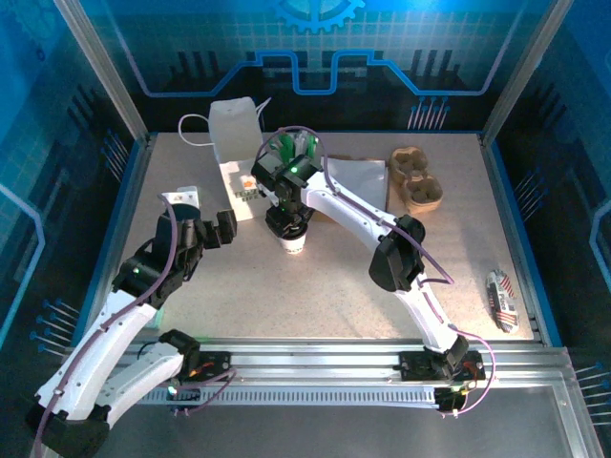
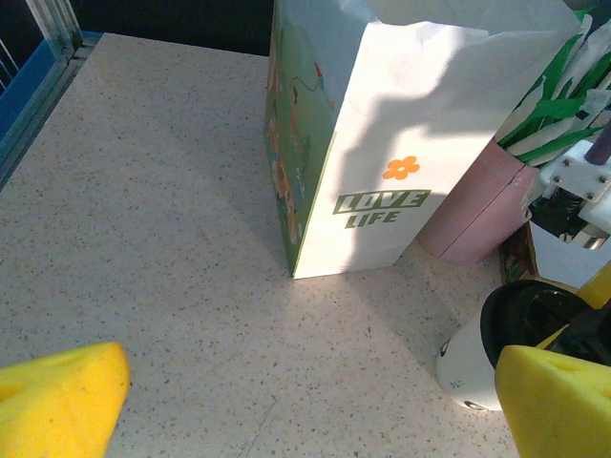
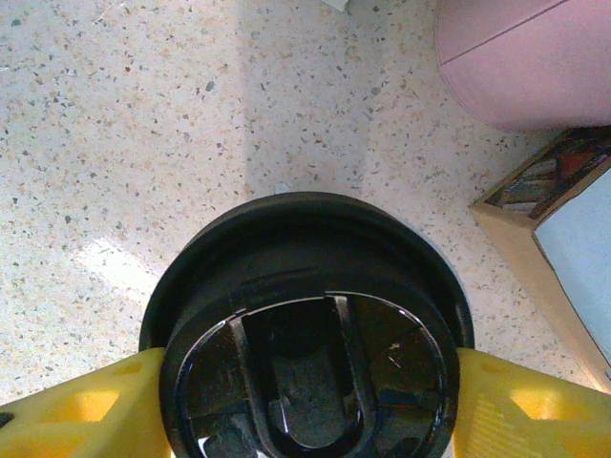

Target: Pack the takeout coffee

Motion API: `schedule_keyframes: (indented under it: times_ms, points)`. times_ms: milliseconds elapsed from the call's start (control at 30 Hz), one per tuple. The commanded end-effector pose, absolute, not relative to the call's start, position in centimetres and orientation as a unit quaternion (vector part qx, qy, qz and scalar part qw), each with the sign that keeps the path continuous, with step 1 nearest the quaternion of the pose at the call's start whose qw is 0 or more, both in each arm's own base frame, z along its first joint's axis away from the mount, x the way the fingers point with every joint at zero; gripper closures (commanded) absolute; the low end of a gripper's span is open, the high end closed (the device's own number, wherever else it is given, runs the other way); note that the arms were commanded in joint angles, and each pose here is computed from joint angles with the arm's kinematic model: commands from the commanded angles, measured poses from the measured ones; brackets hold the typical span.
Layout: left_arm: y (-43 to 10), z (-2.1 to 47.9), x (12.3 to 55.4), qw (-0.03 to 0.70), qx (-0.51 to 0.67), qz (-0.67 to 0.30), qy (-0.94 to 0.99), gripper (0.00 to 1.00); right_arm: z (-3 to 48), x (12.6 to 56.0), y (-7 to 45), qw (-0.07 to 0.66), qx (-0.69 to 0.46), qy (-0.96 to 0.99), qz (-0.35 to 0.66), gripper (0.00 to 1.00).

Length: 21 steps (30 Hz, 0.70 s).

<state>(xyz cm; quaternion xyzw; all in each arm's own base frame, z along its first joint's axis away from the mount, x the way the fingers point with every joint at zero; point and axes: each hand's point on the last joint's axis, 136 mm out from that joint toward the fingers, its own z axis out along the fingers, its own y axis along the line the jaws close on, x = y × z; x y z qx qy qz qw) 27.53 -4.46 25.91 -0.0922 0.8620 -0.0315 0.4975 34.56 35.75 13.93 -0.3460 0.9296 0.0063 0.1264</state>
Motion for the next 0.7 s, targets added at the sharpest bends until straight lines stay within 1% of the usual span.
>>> schedule_keyframes:
  times_ms: [0, 200, 400, 433, 567, 667]
  points:
    - [-4.5, 26.2, 27.8, 0.502, -0.087, -0.034, 0.86, 0.01, 11.4, 33.4, 35.2, 0.084, -0.357, 0.93, -0.014, 0.35]
    - [-4.5, 26.1, 27.8, 0.502, -0.087, -0.034, 0.86, 0.01, 9.8, 33.1, 34.4, 0.068, -0.352, 0.933, -0.024, 0.35]
    - [-4.6, 26.1, 27.8, 0.5, -0.086, -0.034, 0.861, 0.01, 7.7, 32.5, 34.2, 0.044, -0.341, 0.939, -0.005, 0.36]
    - [-4.6, 26.0, 27.8, 0.5, -0.086, -0.034, 0.861, 0.01, 8.7, 32.4, 34.2, 0.054, -0.34, 0.939, 0.001, 0.37]
    - [-4.6, 26.0, 27.8, 0.499, -0.087, -0.033, 0.861, 0.01, 9.0, 31.7, 34.8, 0.052, -0.34, 0.939, 0.028, 0.37]
    - [-4.6, 26.0, 27.8, 0.499, -0.086, -0.033, 0.862, 0.01, 8.3, 31.6, 34.5, 0.043, -0.338, 0.94, 0.026, 0.37]
